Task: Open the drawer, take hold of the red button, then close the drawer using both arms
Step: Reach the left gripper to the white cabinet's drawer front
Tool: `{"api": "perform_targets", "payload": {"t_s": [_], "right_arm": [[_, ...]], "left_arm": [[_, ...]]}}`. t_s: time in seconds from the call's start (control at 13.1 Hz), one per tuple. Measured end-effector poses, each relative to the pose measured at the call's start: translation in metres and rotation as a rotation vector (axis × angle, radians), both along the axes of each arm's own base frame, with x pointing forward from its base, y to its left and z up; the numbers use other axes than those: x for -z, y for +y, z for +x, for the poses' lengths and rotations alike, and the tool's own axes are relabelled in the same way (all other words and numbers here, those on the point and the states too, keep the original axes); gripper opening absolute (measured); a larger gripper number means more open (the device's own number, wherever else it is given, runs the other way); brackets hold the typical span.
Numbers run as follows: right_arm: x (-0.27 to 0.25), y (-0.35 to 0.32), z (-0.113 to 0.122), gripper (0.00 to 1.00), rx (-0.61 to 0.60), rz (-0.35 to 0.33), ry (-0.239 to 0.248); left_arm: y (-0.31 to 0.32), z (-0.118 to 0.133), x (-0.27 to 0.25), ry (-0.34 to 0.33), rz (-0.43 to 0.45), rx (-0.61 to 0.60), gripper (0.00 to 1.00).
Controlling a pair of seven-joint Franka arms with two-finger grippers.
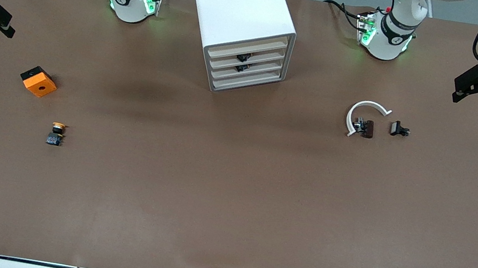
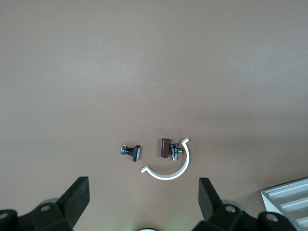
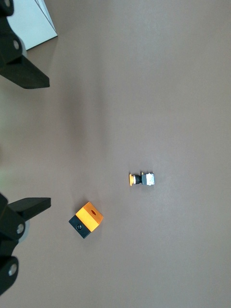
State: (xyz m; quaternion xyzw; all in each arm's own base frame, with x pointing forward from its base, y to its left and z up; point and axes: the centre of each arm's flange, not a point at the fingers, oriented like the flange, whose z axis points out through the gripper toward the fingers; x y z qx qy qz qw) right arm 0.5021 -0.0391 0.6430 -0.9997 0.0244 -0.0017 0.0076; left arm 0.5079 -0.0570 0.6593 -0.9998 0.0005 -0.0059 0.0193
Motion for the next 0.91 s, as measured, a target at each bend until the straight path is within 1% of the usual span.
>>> {"api": "perform_targets", "payload": {"t_s": [0.23,0.46,0.53,0.69,0.76,0.91], "right_arm": [[0.001,0.000,-0.002,1.00,0.000,0.001,0.002],[0.002,0.000,-0.006,1.00,0.000,0.001,0.004],[0.002,0.000,-0.006,1.00,0.000,0.001,0.003],[0.001,0.000,-0.006,1.00,0.000,0.001,-0.002],[0.001,0.000,-0.006,1.00,0.000,0.001,-0.002],[0.001,0.000,-0.006,1.00,0.000,0.001,-0.002]], "left_arm": [[0.000,0.002,0.003,0.008,0.000,0.000,1.00],[-0.003,0.017,0.021,0.041,-0.001,0.006,1.00],[-0.006,0.026,0.034,0.063,-0.001,0.010,1.00],[-0.021,0.044,0.071,0.129,-0.001,0.019,1.00],[-0.034,0.053,0.093,0.160,0.001,0.002,1.00],[-0.068,0.065,0.135,0.214,0.011,-0.088,1.00]]}}
